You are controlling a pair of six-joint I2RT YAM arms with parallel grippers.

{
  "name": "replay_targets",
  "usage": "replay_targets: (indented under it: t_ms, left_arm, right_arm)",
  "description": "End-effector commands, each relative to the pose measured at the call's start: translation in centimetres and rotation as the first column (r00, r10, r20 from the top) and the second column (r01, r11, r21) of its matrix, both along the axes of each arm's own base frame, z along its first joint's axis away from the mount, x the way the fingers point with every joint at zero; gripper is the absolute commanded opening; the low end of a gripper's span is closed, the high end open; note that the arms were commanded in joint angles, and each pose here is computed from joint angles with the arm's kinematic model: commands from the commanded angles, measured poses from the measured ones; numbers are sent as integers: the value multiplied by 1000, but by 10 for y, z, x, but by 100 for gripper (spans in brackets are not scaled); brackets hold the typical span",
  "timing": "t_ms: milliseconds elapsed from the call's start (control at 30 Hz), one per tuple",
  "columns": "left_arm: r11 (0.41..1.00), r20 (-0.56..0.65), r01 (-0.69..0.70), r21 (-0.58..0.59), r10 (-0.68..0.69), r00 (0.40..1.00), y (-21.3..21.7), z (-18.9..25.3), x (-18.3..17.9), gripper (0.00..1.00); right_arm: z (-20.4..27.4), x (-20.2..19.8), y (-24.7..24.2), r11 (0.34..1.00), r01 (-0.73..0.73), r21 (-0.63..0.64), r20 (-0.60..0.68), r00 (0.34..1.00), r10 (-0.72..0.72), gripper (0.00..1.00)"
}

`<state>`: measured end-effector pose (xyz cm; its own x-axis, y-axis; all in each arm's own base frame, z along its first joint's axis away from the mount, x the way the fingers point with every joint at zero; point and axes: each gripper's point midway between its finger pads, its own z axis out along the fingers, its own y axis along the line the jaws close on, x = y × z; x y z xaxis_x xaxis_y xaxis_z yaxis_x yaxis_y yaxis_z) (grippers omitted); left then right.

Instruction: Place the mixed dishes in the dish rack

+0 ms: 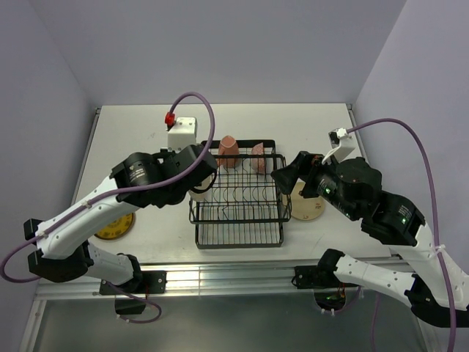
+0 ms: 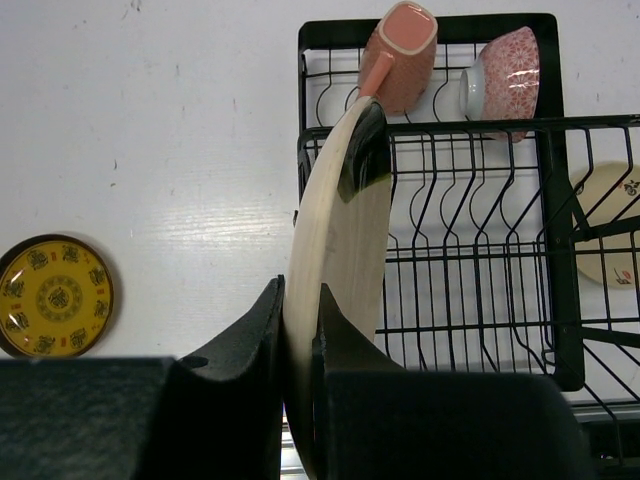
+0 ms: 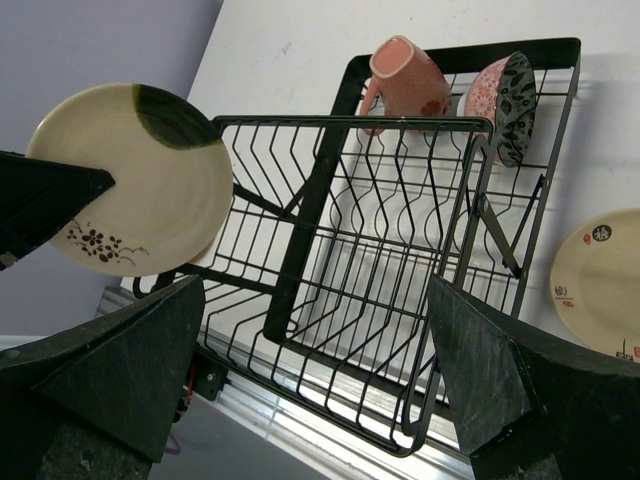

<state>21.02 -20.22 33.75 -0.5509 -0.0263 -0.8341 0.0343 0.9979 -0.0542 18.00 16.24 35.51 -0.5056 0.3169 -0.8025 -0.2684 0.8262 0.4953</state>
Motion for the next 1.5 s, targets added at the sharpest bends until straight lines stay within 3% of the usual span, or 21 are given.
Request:
replay_targets:
  t_ms: [0,667,767,900,1033,1400,1467]
  left_arm:
    - [1000,-15,-15,-3,15,1000,-2,-5,1,0]
    - [1000,-101,-26,6,27,995,-20,-32,4,0]
    - [999,-116,-31,8,32,993,-22,-38,2,9]
    - [999,-129,-35,6,35,991,-25,-42,2,13]
    - [999,-132,-28,15,30,991,-29,-44,3,22]
    - [1000,-122,-8,10,9,992,-40,-37,5,26]
    - [1000,-123,-8,13,10,992,-40,-38,5,34]
  right_arm:
    - [9,4,-2,999,21,37,28,999,-22,100]
    - [-4,4,-5,999,29,30,16,999,-29,100]
    - [-6,4,-6,999,32,30,14,999,-33,100]
    - [-8,5,-5,999,32,29,12,999,-33,100]
    - [-9,6,-4,999,28,29,9,1000,-28,100]
    - [-14,7,-3,999,27,25,2,1000,-27,100]
    - [-12,7,-3,999,25,28,5,1000,-25,100]
